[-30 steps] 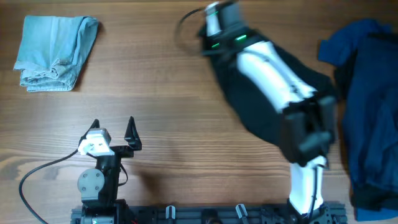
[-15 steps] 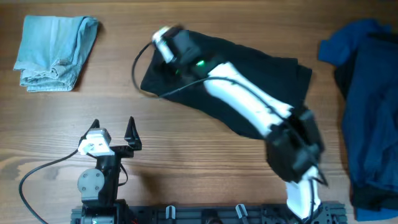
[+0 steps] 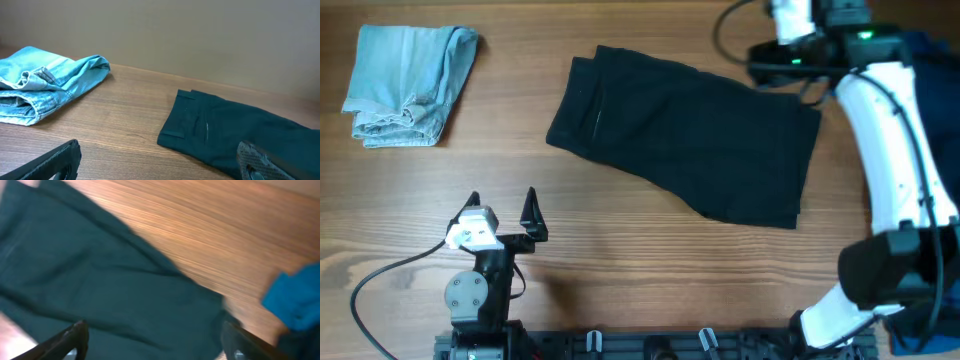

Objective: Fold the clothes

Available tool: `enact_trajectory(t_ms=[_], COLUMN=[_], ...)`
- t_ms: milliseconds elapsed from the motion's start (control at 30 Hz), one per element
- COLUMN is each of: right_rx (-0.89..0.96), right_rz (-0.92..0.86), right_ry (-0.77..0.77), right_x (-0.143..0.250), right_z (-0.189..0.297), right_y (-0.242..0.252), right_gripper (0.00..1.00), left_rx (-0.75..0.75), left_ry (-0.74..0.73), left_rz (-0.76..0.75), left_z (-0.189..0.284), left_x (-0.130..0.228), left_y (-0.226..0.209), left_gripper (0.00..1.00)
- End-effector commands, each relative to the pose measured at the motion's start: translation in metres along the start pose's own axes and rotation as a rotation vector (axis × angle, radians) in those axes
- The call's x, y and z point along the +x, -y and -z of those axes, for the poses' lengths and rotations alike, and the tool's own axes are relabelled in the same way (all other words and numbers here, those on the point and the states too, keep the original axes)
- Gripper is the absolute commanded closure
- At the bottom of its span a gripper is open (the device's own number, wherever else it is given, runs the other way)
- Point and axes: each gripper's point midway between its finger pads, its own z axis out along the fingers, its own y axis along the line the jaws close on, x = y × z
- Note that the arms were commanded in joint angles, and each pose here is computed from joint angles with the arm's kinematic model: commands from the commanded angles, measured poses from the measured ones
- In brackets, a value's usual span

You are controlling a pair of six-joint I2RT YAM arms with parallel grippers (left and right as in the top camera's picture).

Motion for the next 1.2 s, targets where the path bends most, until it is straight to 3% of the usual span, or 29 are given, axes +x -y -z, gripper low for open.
enact_trajectory(t_ms=[0,300,600,833,967,1033,1100,1133,1167], right_rx=[-0.024,-0.115,-0.206,-0.204,-0.205,-0.204,-0.204,-0.204,-0.203], right_rz=[0.012,-0.062,-0.047,-0.049,-0.071,-0.08,-0.094,-0.108,-0.126], right_ry=[-0.064,-0.195,-0.142,-0.138,-0.13,-0.129,-0.133,-0.135,-0.139], right_x=[0.025,0.079,0.083,0.087,0.085,0.085,0.085,0.086,0.086], right_z=[-0.025,-0.113,-0.178,-0.19,-0.191,-0.191,-0.191,-0.191,-0.191], right_y=[0.04,0.087,0.082,0.083,0.083,0.084,0.083,0.083,0.083], right_gripper=[0.17,0.14,0.13,0.25,0.47,0.5,0.44,0.32,0.28], left_rx=[0.008,0.008,0.008,0.008,0.008,0.008,0.008,0.008,0.008], left_ry=[-0.003,-0.003,-0.003,-0.003,-0.003,-0.003,-0.003,-0.003,-0.003], left_rz=[-0.015,-0.015,-0.015,-0.015,-0.015,-0.015,-0.015,-0.015,-0.015], left_z=[0.0,0.0,0.0,0.0,0.0,0.0,0.0,0.0,0.0], left_x=[0.002,0.002,0.002,0.002,0.002,0.002,0.002,0.002,0.002], left_y=[0.001,0.001,0.001,0.001,0.001,0.001,0.001,0.001,0.001], left_gripper=[0.0,0.0,0.0,0.0,0.0,0.0,0.0,0.0,0.0])
